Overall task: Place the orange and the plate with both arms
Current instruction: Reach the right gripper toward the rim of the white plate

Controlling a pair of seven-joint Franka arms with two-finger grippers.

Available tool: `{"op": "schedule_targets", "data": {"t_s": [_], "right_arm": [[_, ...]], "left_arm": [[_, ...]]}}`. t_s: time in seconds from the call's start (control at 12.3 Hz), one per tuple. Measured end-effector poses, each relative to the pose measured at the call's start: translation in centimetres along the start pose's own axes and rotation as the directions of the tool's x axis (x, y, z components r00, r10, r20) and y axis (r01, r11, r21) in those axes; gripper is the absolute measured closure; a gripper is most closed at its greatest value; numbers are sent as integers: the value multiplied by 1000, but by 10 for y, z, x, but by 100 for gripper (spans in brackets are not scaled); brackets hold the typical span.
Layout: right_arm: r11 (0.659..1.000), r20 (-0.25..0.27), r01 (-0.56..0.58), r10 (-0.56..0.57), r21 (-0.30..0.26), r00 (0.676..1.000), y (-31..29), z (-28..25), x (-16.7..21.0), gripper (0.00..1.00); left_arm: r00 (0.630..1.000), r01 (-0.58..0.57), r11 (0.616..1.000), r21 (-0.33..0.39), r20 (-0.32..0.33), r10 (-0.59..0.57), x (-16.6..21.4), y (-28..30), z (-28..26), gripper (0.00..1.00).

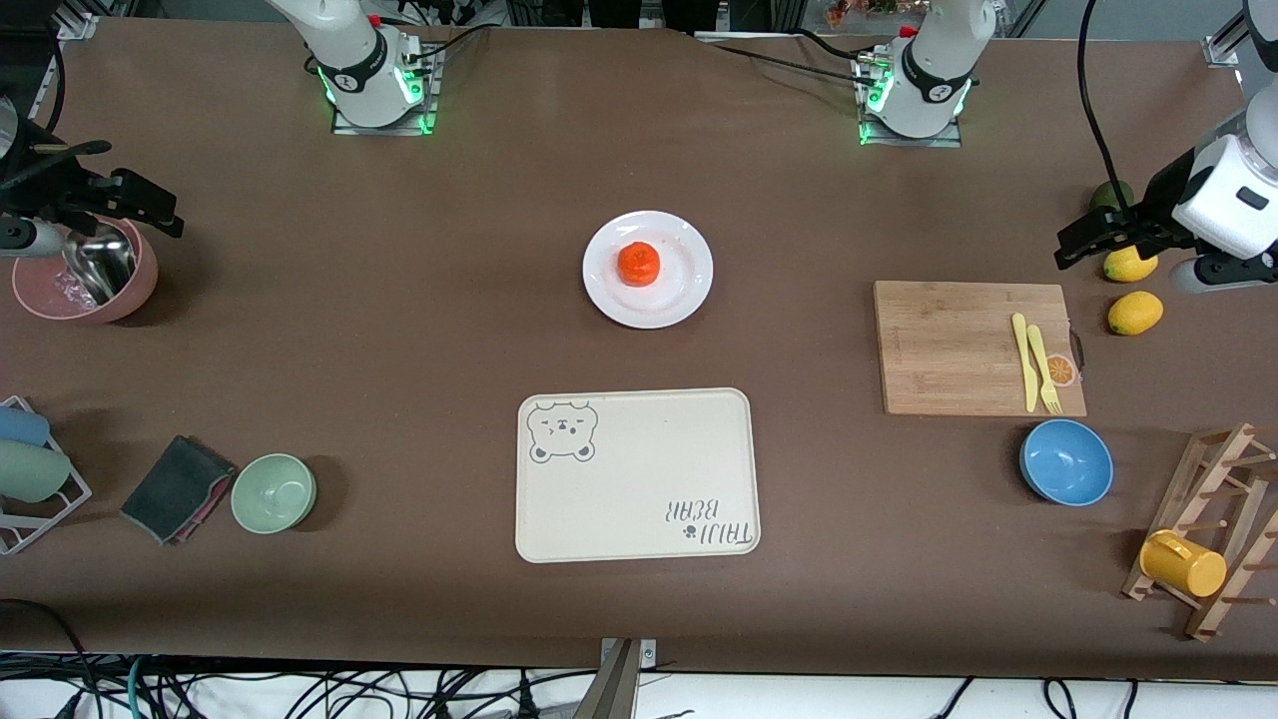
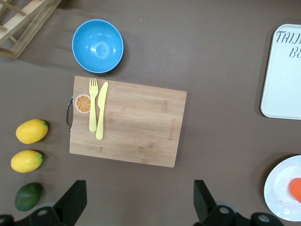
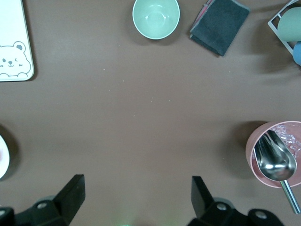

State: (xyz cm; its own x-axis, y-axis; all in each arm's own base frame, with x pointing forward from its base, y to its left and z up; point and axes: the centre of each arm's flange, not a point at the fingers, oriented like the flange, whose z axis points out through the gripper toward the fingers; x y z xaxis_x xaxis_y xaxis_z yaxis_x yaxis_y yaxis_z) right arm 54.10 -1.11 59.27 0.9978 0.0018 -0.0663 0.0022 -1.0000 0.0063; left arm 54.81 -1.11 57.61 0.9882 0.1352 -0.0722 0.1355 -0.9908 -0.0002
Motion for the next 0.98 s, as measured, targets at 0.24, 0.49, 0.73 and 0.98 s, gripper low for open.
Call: {"op": "schedule_targets", "data": {"t_s": [0.24,0.49,0.73,0.98], "right_arm": [[1000,0,0,0,0,1000,0,0,0,0],[1000,-6,0,0,2,1000,0,-2,1,0],[1000,-10,7,-7,6,1000,-4,-3,3,0],[1000,118,12,-13,5,993,-8,46,22,0]], "left_arm": [[999,-45,999,-2,19,45,1,-16,4,0],[995,-95,996,-5,29,95,1,-24,7,0],[993,-112,994,-5,31,112,1,-17,8,0],[993,-118,993,-5,29,118,1,-16,7,0]]}}
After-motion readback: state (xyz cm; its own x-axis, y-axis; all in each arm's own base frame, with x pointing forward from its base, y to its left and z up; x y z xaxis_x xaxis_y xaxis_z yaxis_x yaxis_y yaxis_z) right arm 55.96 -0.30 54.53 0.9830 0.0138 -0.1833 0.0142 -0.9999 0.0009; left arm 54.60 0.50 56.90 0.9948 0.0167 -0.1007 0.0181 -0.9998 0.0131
